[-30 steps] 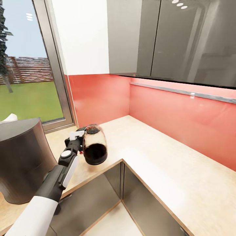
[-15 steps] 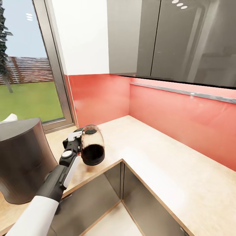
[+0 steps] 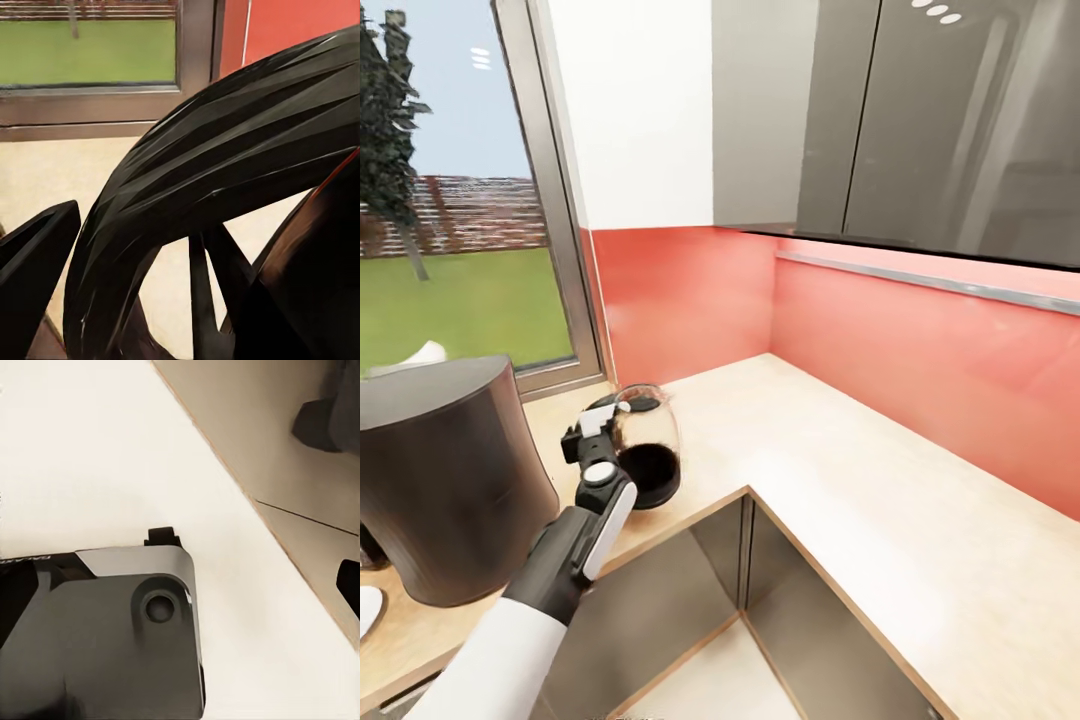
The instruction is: Set up a coffee station on the kitchen countertop: keep the coffee maker on the countertop, move the bottle of coffee from the kitchen shelf to the counter next to the coffee maker, place a paper coffee filter on top of the coffee maker, put the saucer next to the coffee maker with the coffee cup on the saucer, and place the electric kettle next to the coffee maker.
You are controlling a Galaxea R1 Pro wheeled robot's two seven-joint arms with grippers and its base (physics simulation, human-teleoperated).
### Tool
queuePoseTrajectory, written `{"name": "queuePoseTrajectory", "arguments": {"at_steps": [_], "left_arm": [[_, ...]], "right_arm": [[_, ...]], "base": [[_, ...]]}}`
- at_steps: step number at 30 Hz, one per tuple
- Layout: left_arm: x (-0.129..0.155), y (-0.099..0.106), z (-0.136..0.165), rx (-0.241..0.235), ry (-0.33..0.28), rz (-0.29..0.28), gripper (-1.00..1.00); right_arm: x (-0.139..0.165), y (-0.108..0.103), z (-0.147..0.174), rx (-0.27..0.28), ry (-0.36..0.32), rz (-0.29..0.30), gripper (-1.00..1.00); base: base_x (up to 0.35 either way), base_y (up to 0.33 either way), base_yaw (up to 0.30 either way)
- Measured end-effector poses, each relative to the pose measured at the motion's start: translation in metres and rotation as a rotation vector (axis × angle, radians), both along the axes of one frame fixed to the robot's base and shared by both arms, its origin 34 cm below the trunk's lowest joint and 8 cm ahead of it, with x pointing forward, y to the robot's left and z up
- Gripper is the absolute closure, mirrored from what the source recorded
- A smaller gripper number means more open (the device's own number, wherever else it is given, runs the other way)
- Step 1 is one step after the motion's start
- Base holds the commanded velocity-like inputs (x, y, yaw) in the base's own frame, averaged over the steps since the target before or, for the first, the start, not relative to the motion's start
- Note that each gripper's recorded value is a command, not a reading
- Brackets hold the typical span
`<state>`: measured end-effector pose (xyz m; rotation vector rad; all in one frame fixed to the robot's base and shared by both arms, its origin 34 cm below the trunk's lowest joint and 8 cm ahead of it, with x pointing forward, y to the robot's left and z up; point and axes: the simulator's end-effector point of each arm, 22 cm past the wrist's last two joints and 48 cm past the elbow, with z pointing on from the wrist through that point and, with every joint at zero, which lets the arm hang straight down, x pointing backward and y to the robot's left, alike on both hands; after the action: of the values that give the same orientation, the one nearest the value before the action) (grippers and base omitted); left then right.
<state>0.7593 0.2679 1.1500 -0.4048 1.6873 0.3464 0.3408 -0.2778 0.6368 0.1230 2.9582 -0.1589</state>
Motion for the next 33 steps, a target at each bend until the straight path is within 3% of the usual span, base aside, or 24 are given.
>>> {"name": "queuePoseTrajectory", "arguments": {"at_steps": [11,19,33], "left_arm": [[-0.003,0.004,0.001,0.008,-0.002,0.023,1.0],[-0.004,0.005,0.0,0.01,0.0,0.024,1.0],[-0.006,0.01,-0.01,0.016,0.02,0.032,1.0]], "right_arm": [[0.001,-0.001,0.0,-0.002,-0.003,-0.002,-1.0],[0.016,-0.012,0.004,-0.018,-0.072,-0.002,-1.0],[0.015,-0.014,0.004,-0.019,-0.071,0.001,-1.0]], "base": [[0.0,0.0,0.07],[0.0,0.0,0.0],[0.107,0.0,0.0]]}}
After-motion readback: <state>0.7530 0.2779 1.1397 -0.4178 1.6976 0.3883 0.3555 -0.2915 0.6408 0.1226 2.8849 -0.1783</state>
